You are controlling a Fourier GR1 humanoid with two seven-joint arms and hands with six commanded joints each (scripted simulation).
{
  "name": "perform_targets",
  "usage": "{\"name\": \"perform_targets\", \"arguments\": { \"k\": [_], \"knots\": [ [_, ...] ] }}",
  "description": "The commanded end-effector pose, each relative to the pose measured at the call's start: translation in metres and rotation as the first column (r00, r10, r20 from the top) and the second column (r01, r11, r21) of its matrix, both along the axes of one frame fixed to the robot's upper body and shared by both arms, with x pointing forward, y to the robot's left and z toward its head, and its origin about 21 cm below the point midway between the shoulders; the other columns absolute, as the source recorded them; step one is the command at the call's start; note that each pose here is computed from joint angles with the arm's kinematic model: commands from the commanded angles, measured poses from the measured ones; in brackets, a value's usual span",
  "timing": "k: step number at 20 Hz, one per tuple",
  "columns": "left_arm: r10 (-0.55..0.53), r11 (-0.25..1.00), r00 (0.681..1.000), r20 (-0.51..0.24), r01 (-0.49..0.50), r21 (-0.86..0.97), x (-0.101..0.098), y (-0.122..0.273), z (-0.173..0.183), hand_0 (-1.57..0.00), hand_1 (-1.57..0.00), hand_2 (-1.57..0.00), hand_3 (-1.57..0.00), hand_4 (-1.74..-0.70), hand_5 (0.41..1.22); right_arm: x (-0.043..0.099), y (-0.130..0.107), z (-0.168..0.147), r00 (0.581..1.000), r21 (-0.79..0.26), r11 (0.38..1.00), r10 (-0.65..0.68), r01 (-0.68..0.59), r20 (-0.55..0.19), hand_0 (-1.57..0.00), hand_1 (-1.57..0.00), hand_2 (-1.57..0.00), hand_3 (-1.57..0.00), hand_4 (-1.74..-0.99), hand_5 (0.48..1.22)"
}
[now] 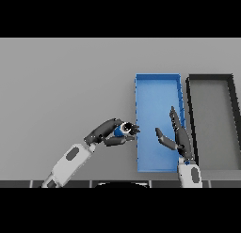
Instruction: Pick up the blue pipe and place it into the blue bin.
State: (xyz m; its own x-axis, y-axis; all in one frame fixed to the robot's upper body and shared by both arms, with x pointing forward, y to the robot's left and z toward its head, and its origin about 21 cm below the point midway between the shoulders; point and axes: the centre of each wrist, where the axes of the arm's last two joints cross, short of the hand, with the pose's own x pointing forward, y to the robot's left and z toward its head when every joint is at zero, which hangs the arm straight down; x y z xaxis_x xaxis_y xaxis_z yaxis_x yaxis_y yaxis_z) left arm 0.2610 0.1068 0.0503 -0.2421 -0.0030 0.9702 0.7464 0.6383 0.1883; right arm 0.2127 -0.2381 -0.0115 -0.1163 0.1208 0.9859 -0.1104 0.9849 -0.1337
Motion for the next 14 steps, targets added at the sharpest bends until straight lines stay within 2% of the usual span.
{"name": "perform_targets", "arguments": {
  "k": [1,4,5,7,8,10,13,14],
  "knots": [
    [0.001,1.000,1.000,0.001,-0.001,0.004,-0.002,0.003,0.000,-1.57,-1.57,-1.57,-1.44,-1.73,1.220,0.002,-0.001,0.004,1.000,0.009,1.000,0.015,-0.015,0.009,0.00,0.00,0.00,0.00,-1.191,0.619],
    [-0.001,1.000,1.000,-0.008,0.001,0.012,0.001,-0.001,0.002,-1.57,-1.57,-1.57,-1.44,-1.73,1.221,0.006,-0.011,0.028,0.987,0.119,0.982,0.136,-0.145,0.081,0.00,0.00,0.00,0.00,-1.199,0.593],
    [-0.006,1.000,1.000,-0.003,0.006,0.018,0.003,0.000,0.003,-1.57,-1.57,-1.57,-1.44,-1.73,1.221,0.008,-0.015,0.037,0.982,0.128,0.975,0.176,-0.183,0.070,0.00,0.00,0.00,0.00,-1.203,0.573],
    [-0.004,1.000,1.000,-0.002,0.004,0.025,0.003,0.000,0.001,-1.57,-1.57,-1.57,-1.44,-1.73,1.221,0.011,-0.018,0.064,0.950,0.116,0.946,0.292,-0.304,0.110,0.00,0.00,0.00,0.00,-1.232,0.550],
    [0.003,1.000,1.000,-0.001,-0.003,0.022,0.004,0.002,0.001,-1.57,-1.57,-1.57,-1.44,-1.73,1.221,0.014,-0.018,0.072,0.933,0.084,0.932,0.345,-0.354,0.106,0.00,0.00,0.00,0.00,-1.250,0.532],
    [-0.003,1.000,1.000,-0.008,0.003,0.014,0.003,0.000,0.002,-1.57,-1.57,-1.57,-1.44,-1.73,1.221,0.018,-0.010,0.094,0.888,0.020,0.894,0.442,-0.448,0.123,0.00,0.00,0.00,0.00,-1.274,0.518],
    [0.000,1.000,1.000,-0.012,0.000,0.024,0.003,0.000,-0.001,-1.57,-1.57,-1.57,-1.44,-1.73,1.221,0.021,0.006,0.120,0.810,-0.017,0.820,0.568,-0.572,0.148,0.00,0.00,0.00,0.00,-1.305,0.522],
    [0.003,1.000,1.000,-0.009,-0.003,0.031,0.005,-0.001,0.000,-1.57,-1.57,-1.57,-1.44,-1.73,1.221,0.023,0.009,0.129,0.795,-0.043,0.806,0.590,-0.591,0.141,0.00,0.00,0.00,0.00,-1.301,0.520]
  ]
}}
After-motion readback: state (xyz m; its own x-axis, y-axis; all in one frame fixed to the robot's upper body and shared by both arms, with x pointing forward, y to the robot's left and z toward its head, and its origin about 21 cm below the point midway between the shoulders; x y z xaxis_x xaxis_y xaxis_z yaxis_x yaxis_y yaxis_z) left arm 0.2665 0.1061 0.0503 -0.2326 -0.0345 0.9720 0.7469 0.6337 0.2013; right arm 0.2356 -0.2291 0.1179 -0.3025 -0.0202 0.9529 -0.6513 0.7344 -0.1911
